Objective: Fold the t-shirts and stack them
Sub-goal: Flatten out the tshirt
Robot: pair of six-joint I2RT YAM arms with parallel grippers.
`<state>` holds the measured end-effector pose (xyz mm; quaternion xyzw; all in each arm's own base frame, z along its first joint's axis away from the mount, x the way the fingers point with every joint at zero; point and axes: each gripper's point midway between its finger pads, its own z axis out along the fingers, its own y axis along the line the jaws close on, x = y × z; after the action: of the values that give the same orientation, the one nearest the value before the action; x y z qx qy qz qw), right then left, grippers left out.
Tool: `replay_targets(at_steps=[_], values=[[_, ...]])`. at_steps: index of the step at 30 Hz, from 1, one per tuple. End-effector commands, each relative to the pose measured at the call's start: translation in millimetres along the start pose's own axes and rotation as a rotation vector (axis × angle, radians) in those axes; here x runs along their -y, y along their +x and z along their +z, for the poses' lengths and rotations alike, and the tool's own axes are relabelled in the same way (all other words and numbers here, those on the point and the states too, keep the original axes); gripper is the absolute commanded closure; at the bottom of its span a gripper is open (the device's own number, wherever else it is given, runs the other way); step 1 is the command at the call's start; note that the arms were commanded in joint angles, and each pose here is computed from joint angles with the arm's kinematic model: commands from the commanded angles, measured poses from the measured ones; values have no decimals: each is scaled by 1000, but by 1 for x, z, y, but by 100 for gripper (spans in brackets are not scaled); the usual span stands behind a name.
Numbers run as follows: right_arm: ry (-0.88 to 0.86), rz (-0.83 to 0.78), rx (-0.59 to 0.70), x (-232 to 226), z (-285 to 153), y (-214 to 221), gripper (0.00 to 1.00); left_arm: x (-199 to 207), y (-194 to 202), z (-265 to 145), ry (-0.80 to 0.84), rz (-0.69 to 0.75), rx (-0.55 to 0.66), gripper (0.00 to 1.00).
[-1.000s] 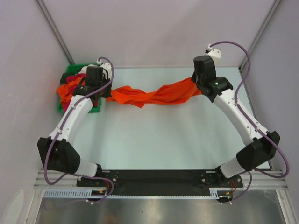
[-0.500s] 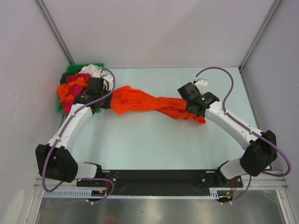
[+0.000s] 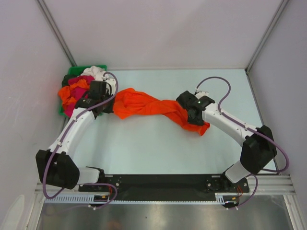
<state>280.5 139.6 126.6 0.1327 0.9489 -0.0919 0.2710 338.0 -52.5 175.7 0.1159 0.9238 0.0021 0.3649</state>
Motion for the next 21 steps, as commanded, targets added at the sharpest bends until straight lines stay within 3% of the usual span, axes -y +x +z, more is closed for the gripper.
replay_targets(at_steps=[1,4,10,17,21], values=[[-55,72,113,-12,-13,-42,63,-1,-7,-3,-10,16,24,100],[-75,109,174,-15,-7,-81,56,-1,-10,-2,-10,10,24,100],[-69,119,212,-22,27,-127,61,-1,-14,6,-9,-2,19,100],[-82,105,97,-38,75,-90,65,1,-15,14,-5,-10,0,100],[-102,106,68,-42,78,-67,66,-1,-16,14,-9,-4,-1,100]])
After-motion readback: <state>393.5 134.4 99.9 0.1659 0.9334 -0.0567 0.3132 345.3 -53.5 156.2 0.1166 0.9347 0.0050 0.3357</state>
